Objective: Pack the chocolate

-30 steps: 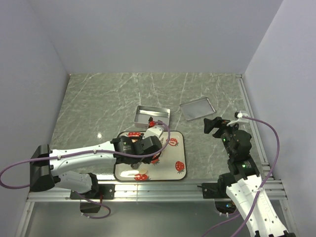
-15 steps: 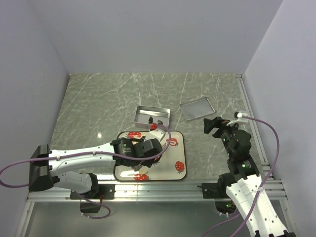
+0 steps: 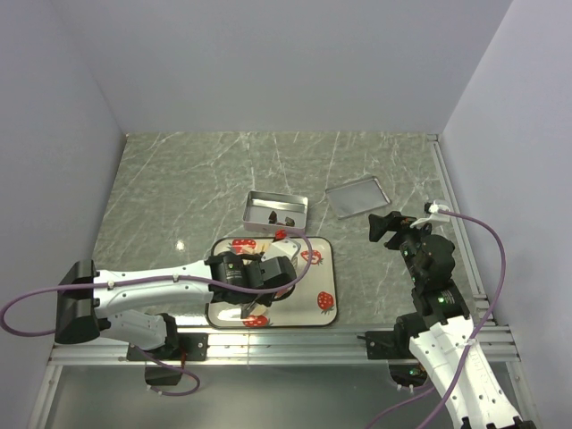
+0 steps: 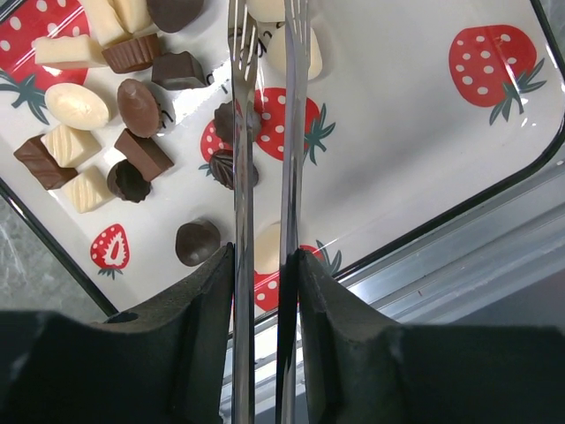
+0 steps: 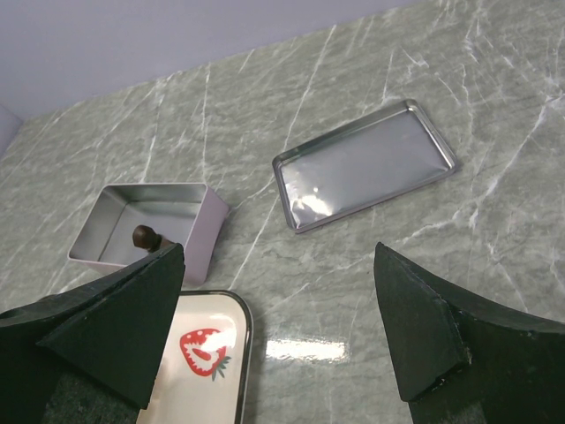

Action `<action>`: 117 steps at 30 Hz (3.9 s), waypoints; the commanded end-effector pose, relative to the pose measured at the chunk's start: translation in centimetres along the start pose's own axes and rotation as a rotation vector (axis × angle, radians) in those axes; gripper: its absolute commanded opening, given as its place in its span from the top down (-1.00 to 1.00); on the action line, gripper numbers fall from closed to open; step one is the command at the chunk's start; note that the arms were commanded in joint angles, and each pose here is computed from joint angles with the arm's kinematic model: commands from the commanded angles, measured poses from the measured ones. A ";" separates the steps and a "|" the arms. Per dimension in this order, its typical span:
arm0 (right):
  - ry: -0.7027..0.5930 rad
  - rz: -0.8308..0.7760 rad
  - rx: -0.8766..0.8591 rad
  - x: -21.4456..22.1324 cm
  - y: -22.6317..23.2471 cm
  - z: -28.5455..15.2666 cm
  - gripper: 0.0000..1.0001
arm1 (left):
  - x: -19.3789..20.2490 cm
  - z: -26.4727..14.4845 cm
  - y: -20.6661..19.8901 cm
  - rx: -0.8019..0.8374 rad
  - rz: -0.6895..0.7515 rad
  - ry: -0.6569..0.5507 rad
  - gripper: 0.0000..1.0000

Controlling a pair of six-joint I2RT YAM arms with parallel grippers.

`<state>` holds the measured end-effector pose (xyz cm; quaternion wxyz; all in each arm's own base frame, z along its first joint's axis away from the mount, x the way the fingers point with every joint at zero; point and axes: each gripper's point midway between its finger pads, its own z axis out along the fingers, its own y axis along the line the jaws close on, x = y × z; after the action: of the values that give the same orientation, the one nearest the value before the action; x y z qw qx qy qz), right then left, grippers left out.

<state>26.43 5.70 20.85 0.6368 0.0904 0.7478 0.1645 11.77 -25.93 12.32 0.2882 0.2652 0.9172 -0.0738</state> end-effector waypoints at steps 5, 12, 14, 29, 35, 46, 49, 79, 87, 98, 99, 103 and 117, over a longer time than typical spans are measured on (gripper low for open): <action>-0.044 -0.013 -0.005 -1.2 0.2 0.1 -0.88 | -2.2 -1.2 -0.4 0.016 -0.019 -0.080 0.33; -0.042 -0.013 -0.006 -1.2 0.2 0.1 -0.88 | -4.3 -0.3 0.3 0.019 -0.012 -0.126 0.33; -0.042 -0.013 -0.009 -1.2 0.2 0.1 -0.88 | -5.2 0.1 1.5 0.008 -0.025 -0.135 0.34; -0.042 -0.013 -0.015 -1.1 0.3 0.2 -0.88 | -10.7 -2.1 7.6 -0.049 -0.099 -0.264 0.35; -0.045 -0.013 -0.012 -1.1 0.2 0.1 -0.88 | -11.5 -1.8 9.6 -0.083 -0.132 -0.272 0.35; -0.035 -0.013 -0.019 -0.9 0.3 0.3 -0.88 | -11.5 -1.1 10.9 -0.118 -0.147 -0.257 -0.02; -0.035 -0.013 -0.023 -0.9 0.4 0.3 -0.88 | -11.5 -1.0 10.9 -0.116 -0.146 -0.256 -0.02; -0.011 -0.018 -0.001 -0.5 0.1 0.9 -0.88 | -5.4 -5.0 3.5 0.157 -0.067 -0.114 0.04; -0.020 -0.017 -0.007 -0.7 0.2 0.7 -0.88 | -2.7 -5.3 2.4 0.178 -0.044 0.023 0.04; -0.014 -0.018 -0.006 -0.6 0.2 0.9 -0.88 | -1.9 -5.2 1.5 0.199 -0.017 0.061 0.04; -0.013 -0.018 -0.005 -0.5 0.2 0.9 -0.88 | -1.9 -5.2 1.4 0.201 -0.016 0.063 0.03; -0.015 -0.017 -0.007 -0.6 0.2 0.8 -0.88 | -1.8 -4.7 0.9 0.196 0.006 0.076 0.03; -0.015 -0.017 -0.011 -0.6 0.2 0.8 -0.88 | -2.4 -3.7 0.2 0.197 0.034 0.080 0.04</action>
<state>27.03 5.89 20.10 0.6265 0.0883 0.7573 0.1617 11.34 -24.23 15.03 0.2038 0.3026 0.9232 -0.1208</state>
